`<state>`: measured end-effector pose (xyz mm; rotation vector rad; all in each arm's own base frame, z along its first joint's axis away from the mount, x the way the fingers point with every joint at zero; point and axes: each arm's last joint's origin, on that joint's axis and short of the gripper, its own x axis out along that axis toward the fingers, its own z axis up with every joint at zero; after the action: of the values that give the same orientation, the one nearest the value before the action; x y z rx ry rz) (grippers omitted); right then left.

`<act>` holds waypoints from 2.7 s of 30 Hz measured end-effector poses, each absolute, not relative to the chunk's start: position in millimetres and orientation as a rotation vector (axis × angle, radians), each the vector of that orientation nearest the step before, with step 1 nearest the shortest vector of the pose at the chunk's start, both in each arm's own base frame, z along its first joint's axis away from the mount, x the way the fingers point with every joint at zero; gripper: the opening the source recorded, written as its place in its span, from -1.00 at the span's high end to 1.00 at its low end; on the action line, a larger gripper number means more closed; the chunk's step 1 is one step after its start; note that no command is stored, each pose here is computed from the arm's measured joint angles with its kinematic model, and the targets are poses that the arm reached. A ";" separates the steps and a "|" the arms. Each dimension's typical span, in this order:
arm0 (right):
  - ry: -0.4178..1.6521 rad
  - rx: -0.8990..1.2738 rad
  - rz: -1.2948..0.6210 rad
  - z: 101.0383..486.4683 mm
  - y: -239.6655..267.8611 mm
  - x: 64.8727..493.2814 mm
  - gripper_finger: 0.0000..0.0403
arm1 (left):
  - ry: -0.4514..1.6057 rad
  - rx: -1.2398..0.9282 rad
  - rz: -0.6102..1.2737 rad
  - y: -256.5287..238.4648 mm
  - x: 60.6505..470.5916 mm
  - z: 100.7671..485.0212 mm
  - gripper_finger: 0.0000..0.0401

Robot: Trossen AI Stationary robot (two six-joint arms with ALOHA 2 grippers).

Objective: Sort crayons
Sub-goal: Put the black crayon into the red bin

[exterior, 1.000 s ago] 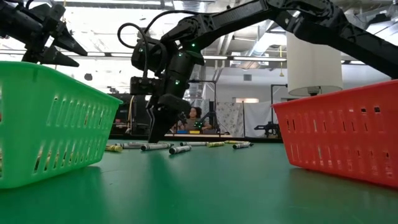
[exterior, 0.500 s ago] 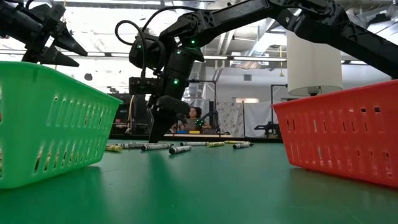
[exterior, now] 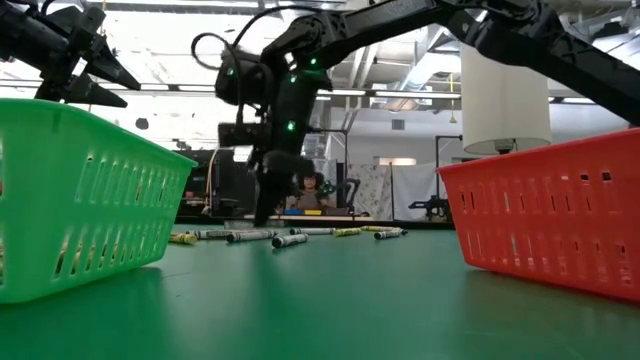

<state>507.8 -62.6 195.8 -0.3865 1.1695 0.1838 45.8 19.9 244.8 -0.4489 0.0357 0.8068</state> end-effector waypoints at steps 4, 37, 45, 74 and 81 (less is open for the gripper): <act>1.142 -0.378 0.167 223.5 -61.2 499.2 0.99 | 0.035 -0.449 0.807 19.9 45.8 244.8 -0.11; 1.320 -0.095 0.093 363.6 140.0 353.4 0.99 | 0.034 -0.449 0.809 20.0 45.7 244.8 -0.11; 1.273 -0.086 0.005 363.9 191.6 328.3 0.99 | 0.035 -0.446 0.810 20.0 45.7 244.8 -0.11; 1.181 0.080 -0.055 295.3 189.2 258.9 0.99 | 0.031 -0.446 0.818 20.1 45.5 244.9 -0.11; 1.043 0.215 -0.004 270.2 170.7 235.1 0.99 | 0.031 -0.447 0.818 20.2 45.5 244.9 -0.11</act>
<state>235.1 170.7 270.2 0.2149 1.0431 -0.0042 45.5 20.2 244.9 -0.4469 0.0310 0.8181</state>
